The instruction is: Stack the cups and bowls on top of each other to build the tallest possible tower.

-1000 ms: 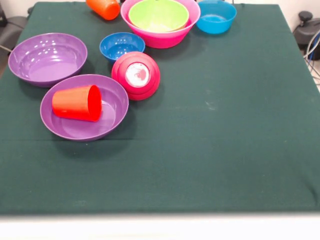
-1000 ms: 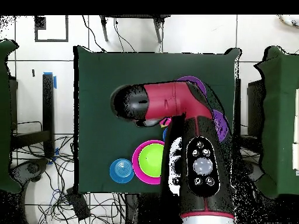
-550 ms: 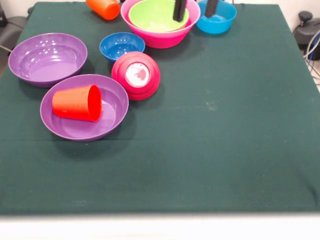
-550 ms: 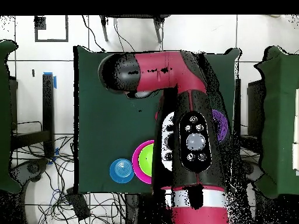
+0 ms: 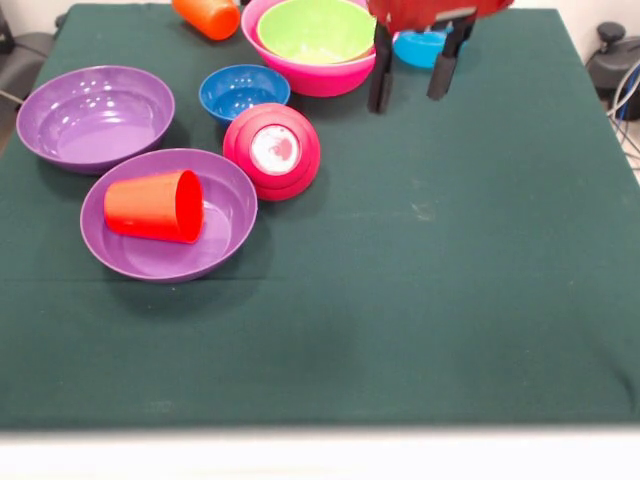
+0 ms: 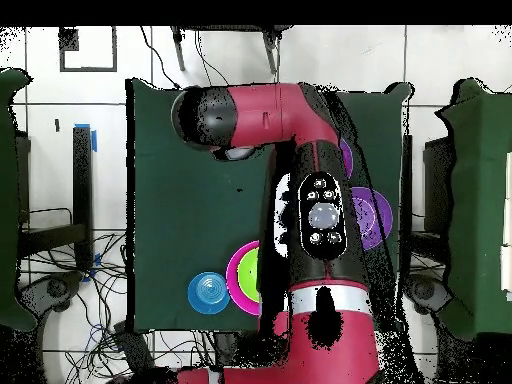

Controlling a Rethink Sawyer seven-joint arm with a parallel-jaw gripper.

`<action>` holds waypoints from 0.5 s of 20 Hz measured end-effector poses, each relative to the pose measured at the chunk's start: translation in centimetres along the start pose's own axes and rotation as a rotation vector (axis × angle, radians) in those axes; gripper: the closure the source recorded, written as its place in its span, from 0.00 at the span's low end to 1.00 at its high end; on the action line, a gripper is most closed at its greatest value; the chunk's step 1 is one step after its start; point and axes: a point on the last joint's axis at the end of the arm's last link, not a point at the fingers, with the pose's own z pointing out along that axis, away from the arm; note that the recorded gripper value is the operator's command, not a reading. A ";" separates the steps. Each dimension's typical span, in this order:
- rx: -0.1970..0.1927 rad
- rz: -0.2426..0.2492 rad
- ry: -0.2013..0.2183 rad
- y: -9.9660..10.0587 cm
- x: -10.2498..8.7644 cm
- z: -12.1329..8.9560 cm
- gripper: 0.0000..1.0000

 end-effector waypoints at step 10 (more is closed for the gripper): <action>0.011 0.025 -0.055 -1.9 -2.7 5.5 0.00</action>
